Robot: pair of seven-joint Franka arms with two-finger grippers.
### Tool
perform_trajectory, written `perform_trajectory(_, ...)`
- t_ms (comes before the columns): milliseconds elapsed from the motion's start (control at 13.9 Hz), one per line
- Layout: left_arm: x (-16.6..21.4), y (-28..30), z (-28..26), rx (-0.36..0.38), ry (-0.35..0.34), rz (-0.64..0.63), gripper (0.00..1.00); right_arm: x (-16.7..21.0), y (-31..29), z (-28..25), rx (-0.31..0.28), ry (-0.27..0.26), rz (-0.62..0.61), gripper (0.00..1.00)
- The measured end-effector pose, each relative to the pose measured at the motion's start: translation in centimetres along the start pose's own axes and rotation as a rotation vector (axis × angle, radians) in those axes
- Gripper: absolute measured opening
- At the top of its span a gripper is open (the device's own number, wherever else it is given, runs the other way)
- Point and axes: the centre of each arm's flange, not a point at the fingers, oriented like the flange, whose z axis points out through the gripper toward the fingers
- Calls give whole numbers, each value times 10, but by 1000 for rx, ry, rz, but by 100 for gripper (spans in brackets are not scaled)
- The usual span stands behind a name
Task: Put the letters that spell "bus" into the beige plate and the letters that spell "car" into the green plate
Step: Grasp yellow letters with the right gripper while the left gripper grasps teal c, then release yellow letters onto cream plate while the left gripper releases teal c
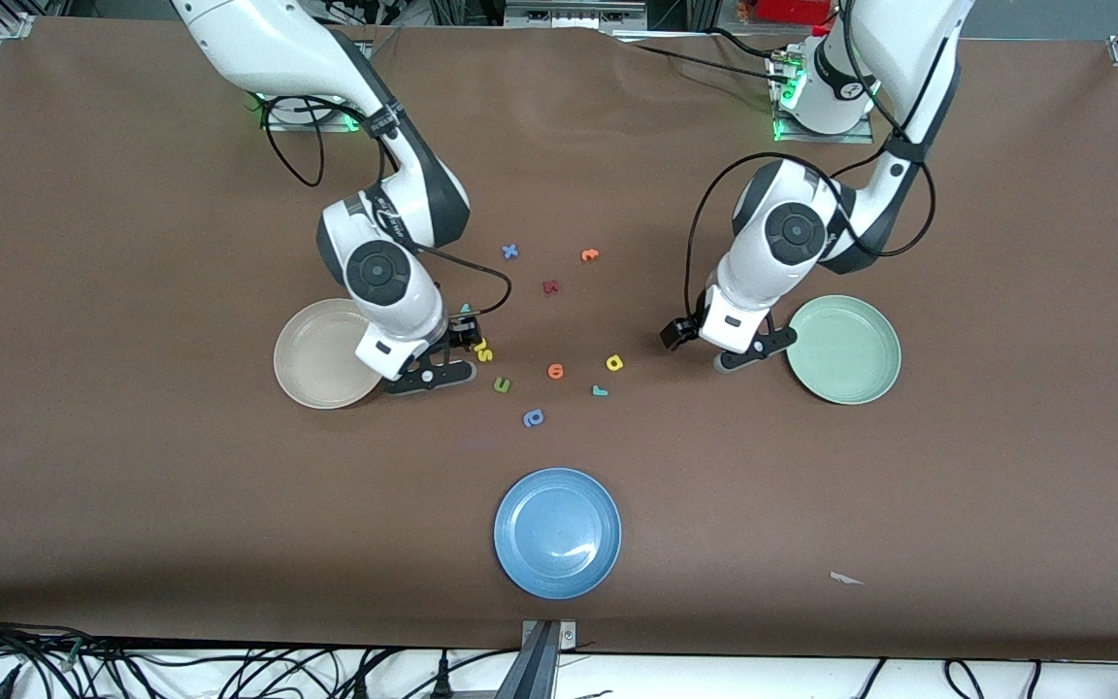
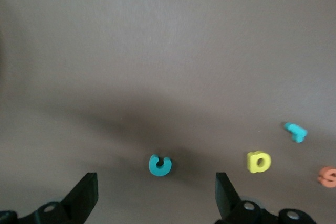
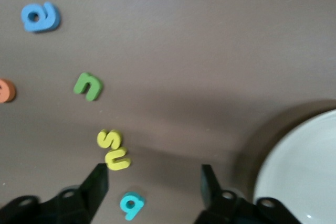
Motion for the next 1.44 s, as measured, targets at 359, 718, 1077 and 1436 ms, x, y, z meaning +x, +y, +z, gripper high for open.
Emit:
perform_trajectory(359,-8,2,32,-3,2,12,93,-8,-18,21,-11,-23,-26,73)
perform_trajectory(718,-15,4,41,28,12,69,84,-15,-35,50,-18,-34,-37,64)
perform_trajectory(1077,-15,0,54,44,6,78,81,-18,-43,62,-19,-30,-34,51)
perform_trajectory(1436,-10,2,52,34,17,71,77,-18,-43,67,-20,-31,-33,47)
